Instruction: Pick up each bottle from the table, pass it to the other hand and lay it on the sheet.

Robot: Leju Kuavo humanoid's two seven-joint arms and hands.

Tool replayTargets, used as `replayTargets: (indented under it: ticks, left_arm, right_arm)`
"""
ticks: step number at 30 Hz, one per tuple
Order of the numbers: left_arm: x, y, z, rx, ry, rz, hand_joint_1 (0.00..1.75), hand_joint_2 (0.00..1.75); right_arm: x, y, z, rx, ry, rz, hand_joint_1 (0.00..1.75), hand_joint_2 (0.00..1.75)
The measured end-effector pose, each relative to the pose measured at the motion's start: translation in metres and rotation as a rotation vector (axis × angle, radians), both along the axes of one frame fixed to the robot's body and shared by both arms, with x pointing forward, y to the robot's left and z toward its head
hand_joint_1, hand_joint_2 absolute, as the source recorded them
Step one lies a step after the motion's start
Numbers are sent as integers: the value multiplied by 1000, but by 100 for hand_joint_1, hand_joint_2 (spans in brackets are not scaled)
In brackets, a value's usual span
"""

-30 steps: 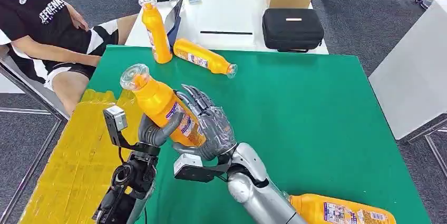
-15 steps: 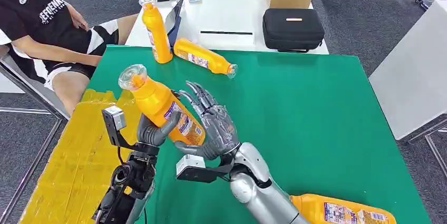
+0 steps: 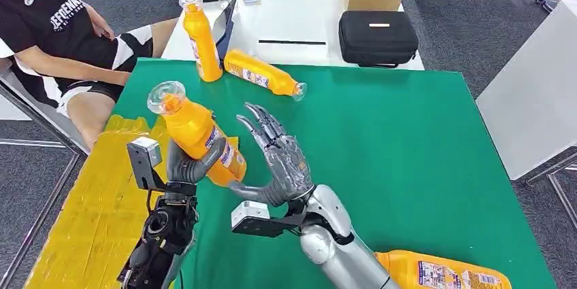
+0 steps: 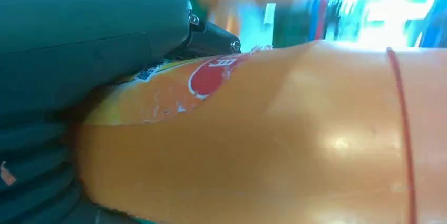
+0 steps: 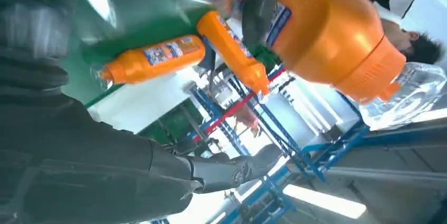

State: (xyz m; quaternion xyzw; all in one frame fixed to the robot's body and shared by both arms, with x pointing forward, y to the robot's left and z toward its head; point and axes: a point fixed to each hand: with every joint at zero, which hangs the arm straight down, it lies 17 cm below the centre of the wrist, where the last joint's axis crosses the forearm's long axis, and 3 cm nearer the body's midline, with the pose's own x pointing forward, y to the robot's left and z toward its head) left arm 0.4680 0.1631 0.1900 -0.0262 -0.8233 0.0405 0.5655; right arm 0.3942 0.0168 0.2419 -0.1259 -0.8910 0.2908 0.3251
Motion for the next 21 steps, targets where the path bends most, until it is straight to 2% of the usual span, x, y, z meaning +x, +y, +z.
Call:
replayTargets:
  ticks: [5, 7, 8, 9, 12, 15, 18, 21]
  left_arm:
    - [1, 5, 2, 35, -13, 35, 175, 175]
    - [3, 25, 16, 188, -82, 189, 175, 175]
    - [3, 48, 42, 408, -196, 366, 175, 175]
    - [5, 57, 51, 489, -235, 415, 175, 175]
    - [5, 60, 56, 593, -270, 464, 175, 175]
    - [6, 52, 62, 818, -341, 502, 175, 175]
    - [12, 46, 59, 1073, -386, 532, 175, 175]
    - [24, 53, 42, 1226, -365, 539, 175, 175]
  right_arm:
    - [0, -1, 1, 2, -3, -3, 0, 175]
    - [-1, -6, 6, 14, -20, -17, 0, 175]
    - [-1, -20, 18, 46, -55, -51, 0, 175]
    - [-2, -30, 25, 63, -76, -73, 0, 175]
    - [-3, -38, 29, 74, -97, -92, 0, 175]
    - [-3, -49, 34, 103, -103, -113, 0, 175]
    - [1, -65, 35, 159, -55, -120, 0, 175]
    - [5, -87, 38, 213, -25, -142, 0, 175]
